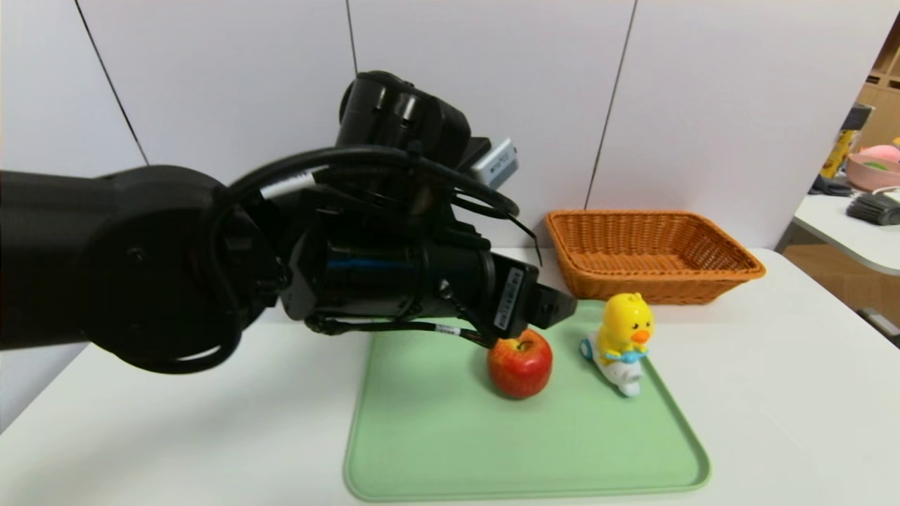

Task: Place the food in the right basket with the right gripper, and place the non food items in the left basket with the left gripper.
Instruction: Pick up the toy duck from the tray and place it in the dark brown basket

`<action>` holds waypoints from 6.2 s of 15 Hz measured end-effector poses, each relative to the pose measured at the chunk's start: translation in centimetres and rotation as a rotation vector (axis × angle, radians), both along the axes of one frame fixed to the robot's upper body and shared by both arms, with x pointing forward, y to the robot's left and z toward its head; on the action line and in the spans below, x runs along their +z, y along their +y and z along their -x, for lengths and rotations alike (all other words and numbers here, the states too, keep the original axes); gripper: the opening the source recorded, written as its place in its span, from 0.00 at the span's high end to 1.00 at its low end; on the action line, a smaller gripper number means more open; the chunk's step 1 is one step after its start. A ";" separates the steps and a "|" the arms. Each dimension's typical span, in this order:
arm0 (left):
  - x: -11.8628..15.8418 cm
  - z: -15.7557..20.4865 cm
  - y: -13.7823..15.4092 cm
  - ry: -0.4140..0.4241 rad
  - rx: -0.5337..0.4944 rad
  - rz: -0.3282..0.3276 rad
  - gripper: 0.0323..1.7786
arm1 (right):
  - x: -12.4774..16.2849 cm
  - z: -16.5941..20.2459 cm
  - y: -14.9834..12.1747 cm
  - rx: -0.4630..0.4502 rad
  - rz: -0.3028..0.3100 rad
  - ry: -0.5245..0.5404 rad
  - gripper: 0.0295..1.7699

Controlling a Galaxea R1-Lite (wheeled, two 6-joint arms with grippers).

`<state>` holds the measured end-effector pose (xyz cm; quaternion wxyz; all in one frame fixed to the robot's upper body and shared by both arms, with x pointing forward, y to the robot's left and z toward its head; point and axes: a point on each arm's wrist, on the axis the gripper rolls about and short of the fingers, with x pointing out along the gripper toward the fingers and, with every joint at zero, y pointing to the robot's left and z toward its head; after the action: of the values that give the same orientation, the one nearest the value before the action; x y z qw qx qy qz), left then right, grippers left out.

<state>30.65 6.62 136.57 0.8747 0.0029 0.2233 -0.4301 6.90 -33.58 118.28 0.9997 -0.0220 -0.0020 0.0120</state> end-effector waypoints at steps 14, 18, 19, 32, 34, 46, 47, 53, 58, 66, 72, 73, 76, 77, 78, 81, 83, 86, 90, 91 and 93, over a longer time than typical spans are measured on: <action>-9.0 1.5 -7.2 -0.048 -0.130 0.206 0.05 | 0.0 0.0 0.0 0.000 0.000 0.000 0.04; -10.3 0.9 -8.7 -0.072 -0.143 0.171 0.05 | 0.0 0.0 0.0 0.000 0.000 0.000 0.04; -10.6 0.8 -9.0 -0.077 -0.147 0.165 0.05 | 0.0 0.0 0.0 0.000 0.000 0.000 0.04; -12.3 -1.1 -12.0 -0.184 -0.010 0.114 0.05 | 0.0 0.0 0.0 0.000 0.000 0.000 0.04; -12.4 -1.4 -12.5 -0.191 -0.002 0.121 0.05 | 0.0 0.0 0.0 0.000 0.000 0.000 0.04; -14.6 -2.9 -14.4 -0.186 0.050 0.120 0.05 | 0.0 0.0 0.0 0.000 0.000 0.000 0.04; -14.8 -3.1 -14.4 -0.186 0.055 0.120 0.05 | 0.0 0.0 0.0 0.000 0.000 0.000 0.04; -15.0 -3.9 -14.7 -0.211 0.102 0.155 0.05 | 0.0 0.0 0.0 0.000 0.000 0.000 0.04; -15.2 -4.2 -15.0 -0.212 0.106 0.161 0.05 | 0.0 0.0 0.0 0.000 0.000 0.000 0.04; -15.4 -4.5 -15.5 -0.216 0.106 0.170 0.05 | 0.0 0.0 0.0 0.000 0.000 0.000 0.04; -15.7 -4.6 -15.7 -0.217 0.106 0.171 0.05 | 0.0 0.0 0.0 0.000 0.000 0.000 0.04; -15.7 -4.6 -15.7 -0.217 0.106 0.171 0.05 | 0.0 0.0 0.0 0.000 0.000 0.000 0.04; -15.8 -4.7 -15.8 -0.218 0.105 0.170 0.05 | 0.0 0.0 0.0 0.000 0.000 0.000 0.04; -15.8 -4.7 -15.8 -0.218 0.105 0.171 0.16 | 0.0 0.0 0.0 0.000 0.000 0.000 0.04; -15.8 -4.7 -15.8 -0.219 0.106 0.171 0.26 | 0.0 0.0 0.0 0.000 0.000 0.000 0.04; -15.8 -4.7 -15.8 -0.220 0.105 0.173 0.48 | 0.0 0.0 0.0 0.000 0.000 0.000 0.04; -15.7 -4.8 -15.9 -0.222 0.106 0.177 0.59 | 0.0 0.0 0.0 0.000 0.000 0.000 0.04; -15.7 -4.8 -15.9 -0.222 0.105 0.178 0.81 | 0.0 0.0 0.0 0.000 0.000 0.001 0.04; -15.6 -4.8 -15.9 -0.223 0.106 0.179 0.81 | 0.0 0.0 0.0 0.000 0.000 0.000 0.04; -15.6 -4.8 -15.9 -0.223 0.105 0.179 0.81 | 0.0 0.0 0.0 0.000 0.000 0.000 0.04; -15.3 -4.7 -15.8 -0.226 0.106 0.180 0.81 | 0.0 0.0 0.0 0.000 0.000 0.000 0.04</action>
<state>35.33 -9.15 121.28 0.9124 -0.0390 0.0840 -0.3986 6.90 -33.58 118.28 0.9997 -0.0218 -0.0020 0.0120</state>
